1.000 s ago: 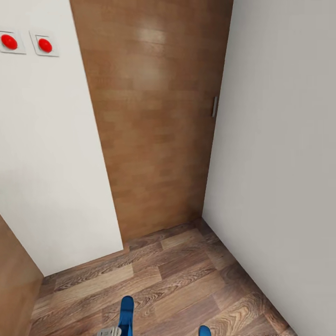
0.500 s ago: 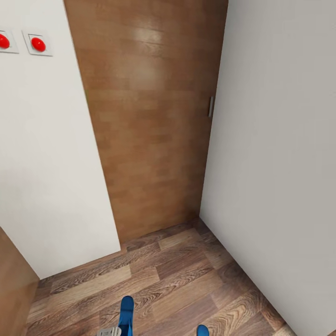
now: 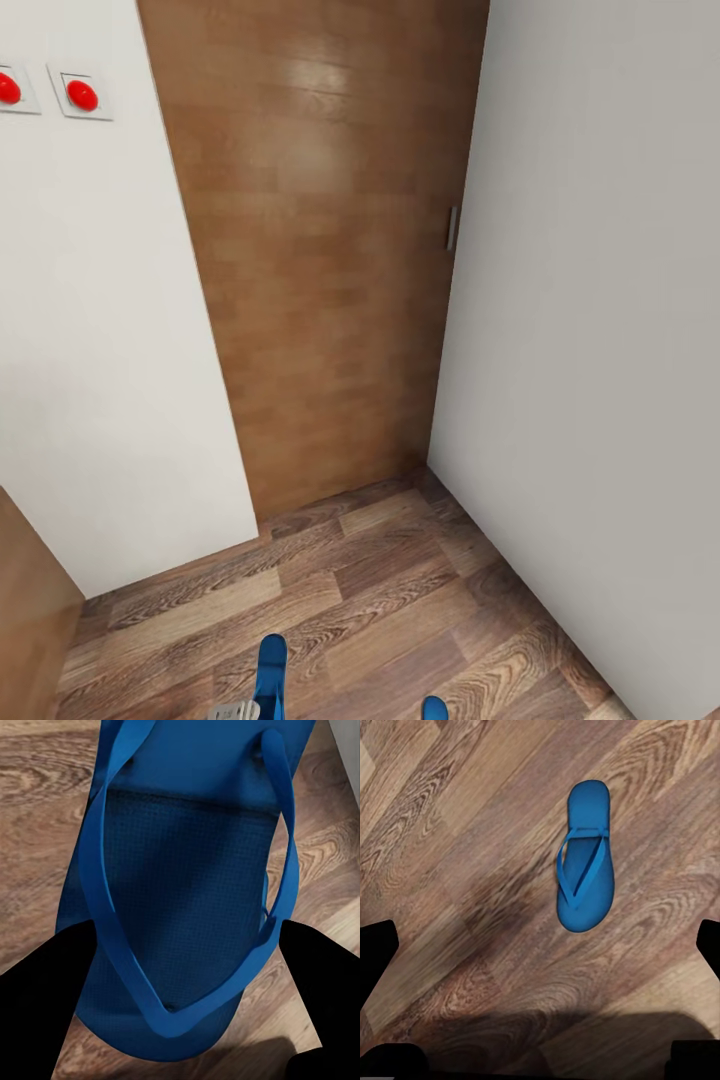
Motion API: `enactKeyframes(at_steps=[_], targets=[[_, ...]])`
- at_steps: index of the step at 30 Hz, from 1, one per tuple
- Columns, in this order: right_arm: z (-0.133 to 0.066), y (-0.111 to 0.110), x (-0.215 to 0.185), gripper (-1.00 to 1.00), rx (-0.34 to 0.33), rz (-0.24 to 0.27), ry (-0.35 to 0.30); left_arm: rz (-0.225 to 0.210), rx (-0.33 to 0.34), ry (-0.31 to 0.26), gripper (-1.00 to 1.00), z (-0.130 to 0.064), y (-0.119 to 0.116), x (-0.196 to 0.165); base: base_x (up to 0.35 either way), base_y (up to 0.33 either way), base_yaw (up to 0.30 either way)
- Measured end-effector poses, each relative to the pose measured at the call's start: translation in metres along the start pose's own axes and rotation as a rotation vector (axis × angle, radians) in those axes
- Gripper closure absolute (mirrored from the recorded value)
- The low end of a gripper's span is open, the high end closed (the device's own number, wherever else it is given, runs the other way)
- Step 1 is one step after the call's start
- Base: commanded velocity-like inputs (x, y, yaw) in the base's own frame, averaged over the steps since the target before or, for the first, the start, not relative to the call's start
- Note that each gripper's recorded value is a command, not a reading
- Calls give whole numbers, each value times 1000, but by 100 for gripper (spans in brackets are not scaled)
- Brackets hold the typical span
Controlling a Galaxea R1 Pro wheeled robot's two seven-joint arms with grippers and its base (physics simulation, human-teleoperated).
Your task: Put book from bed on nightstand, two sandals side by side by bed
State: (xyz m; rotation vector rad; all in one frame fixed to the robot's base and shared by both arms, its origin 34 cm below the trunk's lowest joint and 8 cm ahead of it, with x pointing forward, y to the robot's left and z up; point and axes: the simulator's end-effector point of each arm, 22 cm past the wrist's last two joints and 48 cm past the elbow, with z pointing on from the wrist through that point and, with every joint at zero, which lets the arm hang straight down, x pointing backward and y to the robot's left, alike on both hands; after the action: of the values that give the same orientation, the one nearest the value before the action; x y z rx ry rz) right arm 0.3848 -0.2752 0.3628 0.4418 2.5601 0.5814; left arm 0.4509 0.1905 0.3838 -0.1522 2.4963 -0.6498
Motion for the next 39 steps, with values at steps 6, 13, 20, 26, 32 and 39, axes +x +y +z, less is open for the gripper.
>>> enactKeyframes(at_steps=[6,13,20,26,32,39], targets=[[0,0,0,-100,0,0,0,0,1,0,100,0,0,0,93,140,0],[0,0,0,-100,0,0,0,-1,1,0,100,0,0,0,45,47,0],[0,0,0,-100,0,0,0,0,1,1,100,0,0,0,154,119,0],[0,0,0,-100,0,0,0,0,0,1,100,0,0,0,25,18,-4],[0,0,0,-100,0,0,0,-1,0,1,100,0,0,0,2,1,-206],[0,0,0,-100,0,0,0,0,0,1,100,0,0,0,0,1,-250]])
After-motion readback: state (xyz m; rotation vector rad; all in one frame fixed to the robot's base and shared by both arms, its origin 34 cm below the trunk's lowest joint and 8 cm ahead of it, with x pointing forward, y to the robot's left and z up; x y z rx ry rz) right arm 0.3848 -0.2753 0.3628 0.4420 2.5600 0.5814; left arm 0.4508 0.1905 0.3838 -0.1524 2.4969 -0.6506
